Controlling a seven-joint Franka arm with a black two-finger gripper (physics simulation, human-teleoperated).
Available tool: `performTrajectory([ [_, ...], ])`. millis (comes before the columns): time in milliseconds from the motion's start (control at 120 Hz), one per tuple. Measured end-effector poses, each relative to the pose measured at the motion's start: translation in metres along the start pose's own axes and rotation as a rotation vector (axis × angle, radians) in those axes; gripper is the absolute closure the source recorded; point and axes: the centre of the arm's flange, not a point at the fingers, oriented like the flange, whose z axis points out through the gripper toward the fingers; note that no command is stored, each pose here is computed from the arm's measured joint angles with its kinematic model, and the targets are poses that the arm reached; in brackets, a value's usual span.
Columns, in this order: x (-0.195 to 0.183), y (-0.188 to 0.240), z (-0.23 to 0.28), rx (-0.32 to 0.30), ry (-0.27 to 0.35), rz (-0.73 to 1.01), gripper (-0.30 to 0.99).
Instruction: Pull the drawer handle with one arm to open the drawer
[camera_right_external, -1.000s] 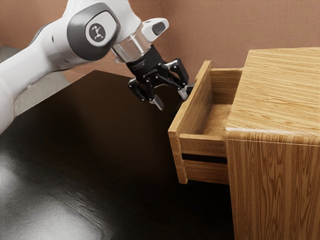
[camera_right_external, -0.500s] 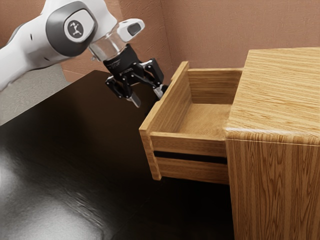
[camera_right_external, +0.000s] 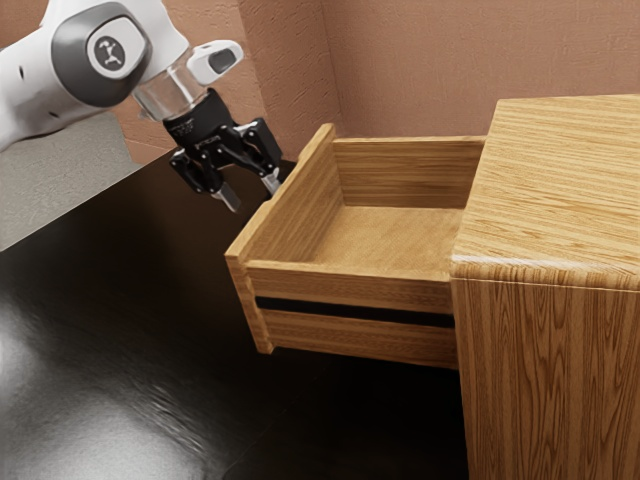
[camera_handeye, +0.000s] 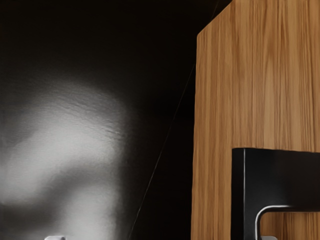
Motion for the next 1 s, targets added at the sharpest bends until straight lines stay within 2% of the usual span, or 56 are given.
performTrajectory([
  [300, 0.002, -0.028, -0.008, 0.002, -0.018, 0.031, 0.21],
  [425, 0.000, -0.028, -0.013, -0.016, -0.019, 0.056, 0.21],
  [633, -0.006, -0.036, -0.042, -0.085, 0.005, 0.082, 0.21],
  [717, -0.021, -0.038, -0.080, -0.132, 0.047, 0.110, 0.20],
  [817, -0.043, -0.046, -0.119, -0.188, 0.079, 0.130, 0.12],
  [908, -0.047, -0.062, -0.127, -0.192, 0.071, 0.107, 0.08],
  [1000, -0.051, -0.055, -0.124, -0.196, 0.043, 0.122, 0.05],
])
